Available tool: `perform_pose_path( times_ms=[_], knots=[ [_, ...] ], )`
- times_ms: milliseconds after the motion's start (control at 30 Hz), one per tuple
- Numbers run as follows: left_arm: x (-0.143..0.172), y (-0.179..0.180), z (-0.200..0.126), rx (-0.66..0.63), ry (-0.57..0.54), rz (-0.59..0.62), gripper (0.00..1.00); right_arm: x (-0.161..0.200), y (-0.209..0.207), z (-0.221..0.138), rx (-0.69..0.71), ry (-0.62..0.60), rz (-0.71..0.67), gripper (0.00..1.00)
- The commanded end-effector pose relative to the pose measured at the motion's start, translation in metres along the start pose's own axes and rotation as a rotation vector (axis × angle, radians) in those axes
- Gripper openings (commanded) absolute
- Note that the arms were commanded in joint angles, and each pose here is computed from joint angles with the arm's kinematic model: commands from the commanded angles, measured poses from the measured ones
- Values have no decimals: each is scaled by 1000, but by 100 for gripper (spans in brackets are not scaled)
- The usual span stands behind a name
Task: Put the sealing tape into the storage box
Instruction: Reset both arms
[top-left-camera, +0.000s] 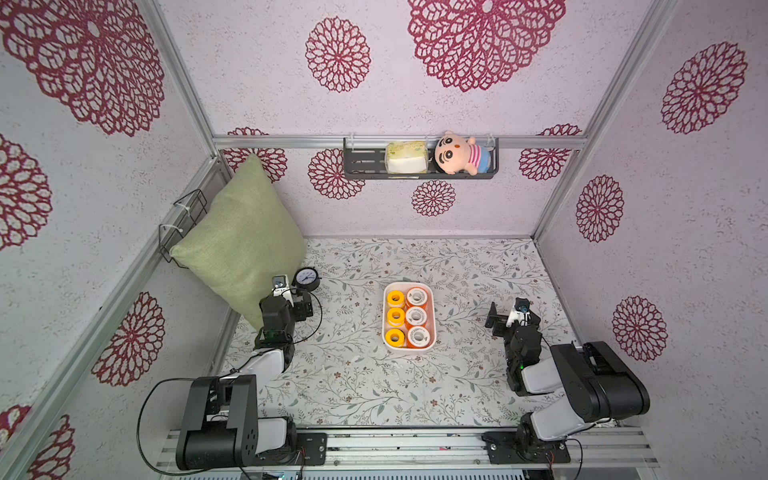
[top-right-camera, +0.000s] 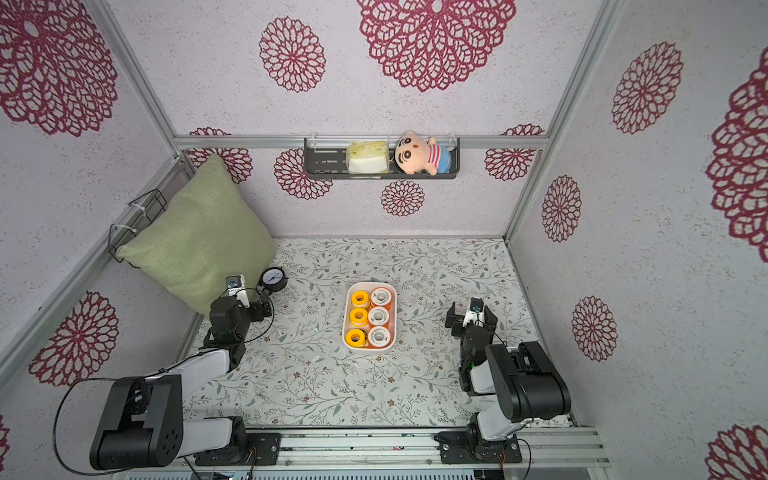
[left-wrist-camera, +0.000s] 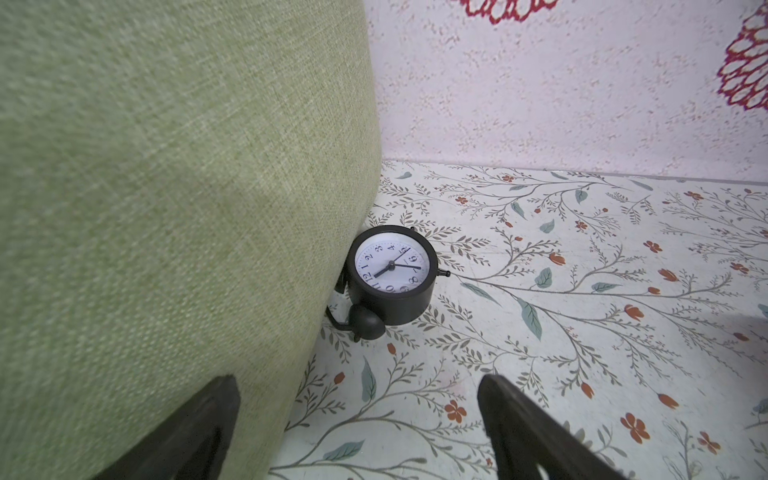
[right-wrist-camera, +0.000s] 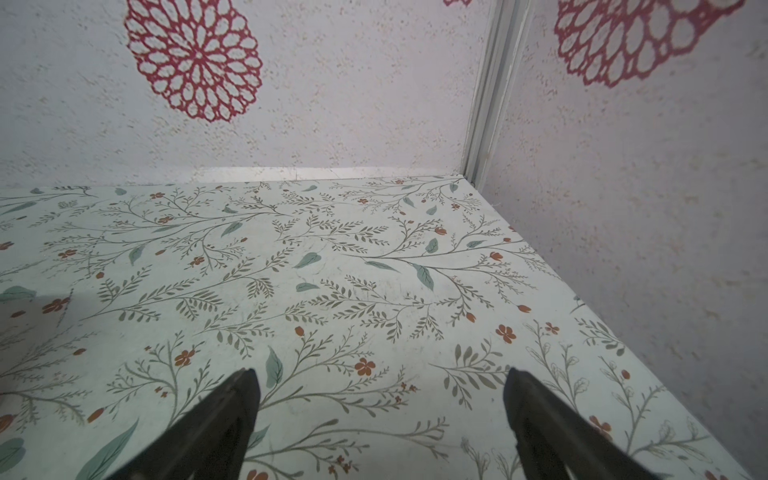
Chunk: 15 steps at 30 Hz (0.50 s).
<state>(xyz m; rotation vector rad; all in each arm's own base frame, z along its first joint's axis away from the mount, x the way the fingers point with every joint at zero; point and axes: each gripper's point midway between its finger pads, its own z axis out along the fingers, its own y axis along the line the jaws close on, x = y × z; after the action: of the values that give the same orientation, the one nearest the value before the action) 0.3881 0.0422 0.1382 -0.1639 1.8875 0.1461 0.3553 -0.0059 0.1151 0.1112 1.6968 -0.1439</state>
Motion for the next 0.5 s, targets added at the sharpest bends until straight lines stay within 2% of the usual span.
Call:
perform_pose_path(
  times_ms=[0,100,333,400,467],
  knots=[
    [-11,2,1,9,-77,9,97,-23,2,1,-15,-87,3,99],
    [-11,2,1,19,-122,24,97,-22,1,4,-7,-73,7,99],
    [10,2,16,51,-86,8,97,-19,0,9,0,-55,7,99],
    [9,9,20,29,-111,-18,97,-20,0,9,-1,-56,9,99],
    [13,12,22,14,-63,-30,97,-20,0,9,-1,-57,9,99]
  ],
)
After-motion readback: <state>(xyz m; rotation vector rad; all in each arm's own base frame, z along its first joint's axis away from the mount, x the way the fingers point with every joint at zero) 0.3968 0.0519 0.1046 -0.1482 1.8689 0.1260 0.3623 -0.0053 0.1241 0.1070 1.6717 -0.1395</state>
